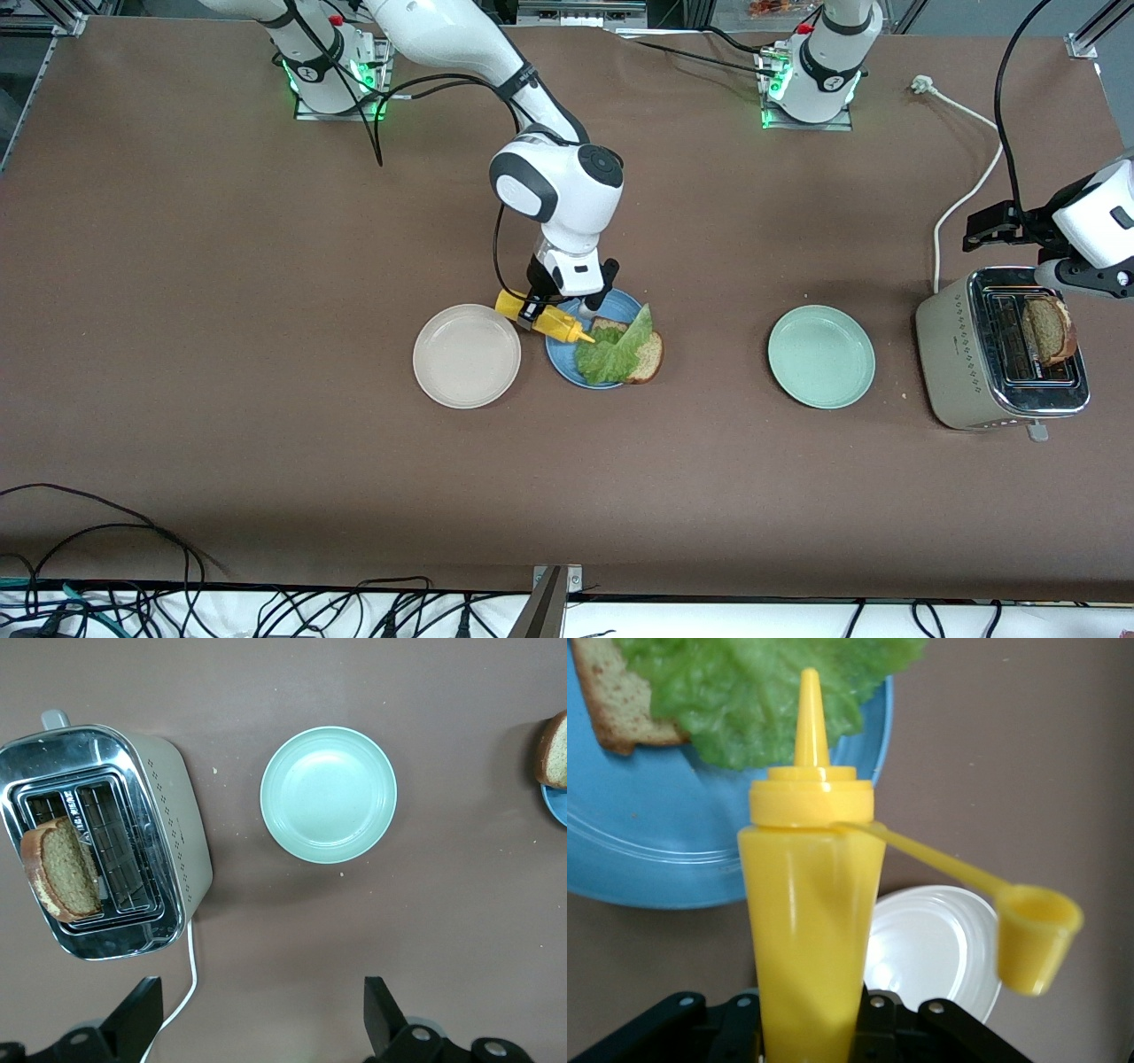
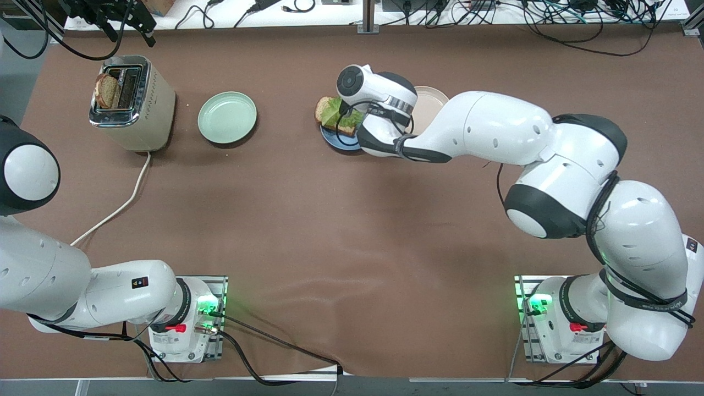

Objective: Make sandwich in blue plate with both arms

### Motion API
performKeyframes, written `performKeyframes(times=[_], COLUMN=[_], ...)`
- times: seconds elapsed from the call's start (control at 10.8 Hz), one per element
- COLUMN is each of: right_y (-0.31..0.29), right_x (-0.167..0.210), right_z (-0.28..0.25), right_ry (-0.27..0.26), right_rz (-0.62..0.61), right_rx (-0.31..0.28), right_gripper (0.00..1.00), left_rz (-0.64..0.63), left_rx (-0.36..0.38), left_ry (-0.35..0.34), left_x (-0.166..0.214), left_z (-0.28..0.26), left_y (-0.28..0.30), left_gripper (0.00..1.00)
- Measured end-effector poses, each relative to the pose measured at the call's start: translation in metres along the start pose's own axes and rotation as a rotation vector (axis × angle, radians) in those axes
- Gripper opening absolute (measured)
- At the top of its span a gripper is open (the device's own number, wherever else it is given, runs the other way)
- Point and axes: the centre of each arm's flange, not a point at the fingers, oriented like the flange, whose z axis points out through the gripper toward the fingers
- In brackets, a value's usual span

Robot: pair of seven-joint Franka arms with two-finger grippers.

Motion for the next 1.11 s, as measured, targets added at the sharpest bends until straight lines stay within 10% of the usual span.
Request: performKeyframes(times=[0.83, 1.11], right_y=[0.023, 0.088], right_x=[0.016, -0.009], right_z=[-0.008, -0.044], right_ry=[-0.019, 0.001], right_rz=[0.014, 0.071], right_rx=[-0.059, 0.019], right_gripper=[0.19, 0.19], left_rz=[0.0, -0.001], left_rx=[0.0, 0.0], left_ry=[0.0, 0.0], left_x=[0.0, 0.0], left_z=[0.0, 0.0], left_y=[0.0, 0.0], left_gripper=[1.0, 1.0])
